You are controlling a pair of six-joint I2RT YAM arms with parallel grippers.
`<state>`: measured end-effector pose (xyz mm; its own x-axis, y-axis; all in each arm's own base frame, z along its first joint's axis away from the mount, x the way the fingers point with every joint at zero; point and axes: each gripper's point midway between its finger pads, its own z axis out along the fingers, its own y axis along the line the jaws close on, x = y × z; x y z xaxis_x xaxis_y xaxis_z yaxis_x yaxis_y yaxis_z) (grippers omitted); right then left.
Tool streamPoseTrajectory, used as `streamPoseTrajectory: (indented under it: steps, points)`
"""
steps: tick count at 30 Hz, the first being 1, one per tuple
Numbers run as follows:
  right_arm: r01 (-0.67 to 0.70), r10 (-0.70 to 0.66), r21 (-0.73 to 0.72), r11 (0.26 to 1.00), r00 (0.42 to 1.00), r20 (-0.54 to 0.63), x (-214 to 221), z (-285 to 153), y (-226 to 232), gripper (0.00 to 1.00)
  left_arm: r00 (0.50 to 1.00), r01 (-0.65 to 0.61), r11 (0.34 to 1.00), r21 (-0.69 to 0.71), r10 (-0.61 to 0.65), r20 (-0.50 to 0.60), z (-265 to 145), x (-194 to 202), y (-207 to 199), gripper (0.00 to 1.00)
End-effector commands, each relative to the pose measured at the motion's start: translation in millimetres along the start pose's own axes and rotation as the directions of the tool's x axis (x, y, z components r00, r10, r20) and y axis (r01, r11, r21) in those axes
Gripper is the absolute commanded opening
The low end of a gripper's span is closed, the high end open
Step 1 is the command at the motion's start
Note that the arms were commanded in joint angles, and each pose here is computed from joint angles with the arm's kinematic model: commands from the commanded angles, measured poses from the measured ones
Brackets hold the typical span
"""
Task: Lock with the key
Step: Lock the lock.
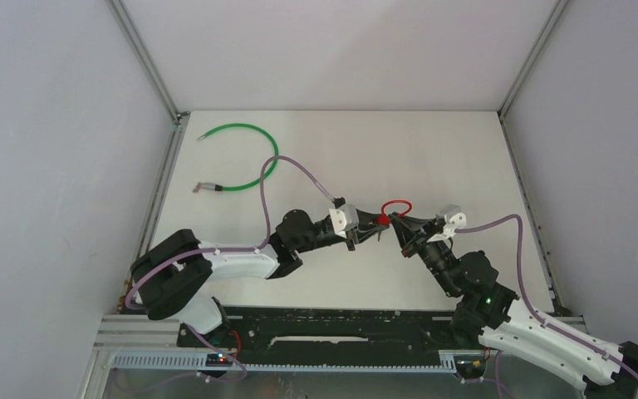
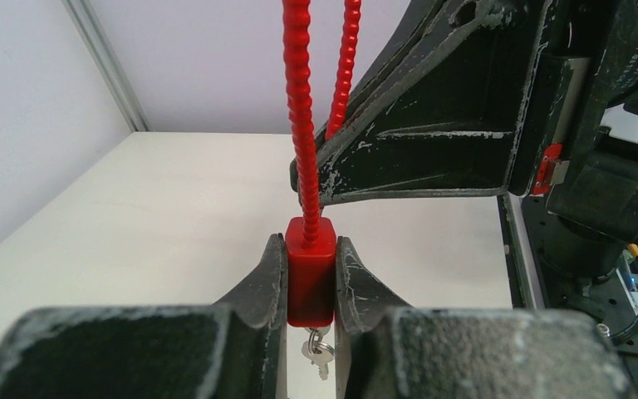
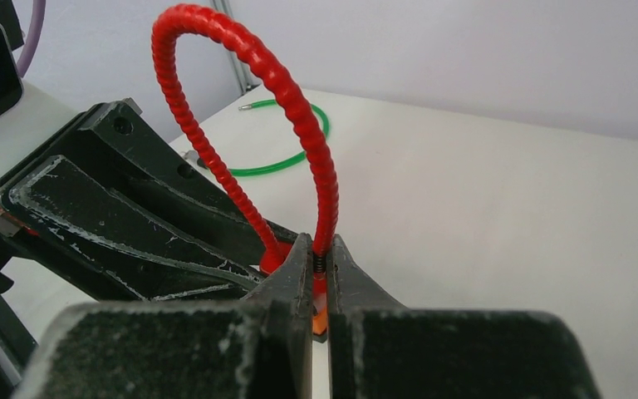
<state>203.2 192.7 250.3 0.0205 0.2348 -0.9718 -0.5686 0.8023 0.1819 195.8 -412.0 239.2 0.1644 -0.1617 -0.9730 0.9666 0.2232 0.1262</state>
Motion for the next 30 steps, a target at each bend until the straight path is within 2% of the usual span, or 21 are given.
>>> streamPoseTrajectory:
  steps: [1, 11, 16, 21, 30]
  points:
    - [0.053, -0.065, -0.064, 0.997, 0.979, -0.191, 61.0, -9.5, 9.2, 0.0, 0.964, -0.091, 0.996, -0.018, 0.093, 0.249, 7.2, -78.1, 2.5, 0.0]
    - [0.05, -0.085, -0.164, 0.985, 0.972, -0.218, 76.2, -11.4, 38.0, 0.0, 0.965, -0.089, 0.996, -0.023, 0.092, 0.246, 7.5, -77.7, 3.9, 0.0]
    - [0.036, -0.062, -0.109, 0.993, 0.967, -0.245, 90.1, -15.5, 28.5, 0.0, 0.96, -0.089, 0.995, -0.037, 0.095, 0.264, 3.8, -80.5, 4.8, 0.0]
    - [-0.033, 0.028, -0.016, 0.999, 0.966, -0.255, 101.2, -21.4, 9.5, 0.0, 0.952, -0.065, 0.997, -0.046, 0.075, 0.297, -0.2, -84.0, 8.3, 0.0]
    - [-0.009, -0.018, -0.093, 0.996, 0.956, -0.293, 79.1, -14.4, 19.1, 0.0, 0.906, 0.104, 0.992, 0.071, -0.124, 0.404, -2.4, -97.0, 17.8, 0.0]
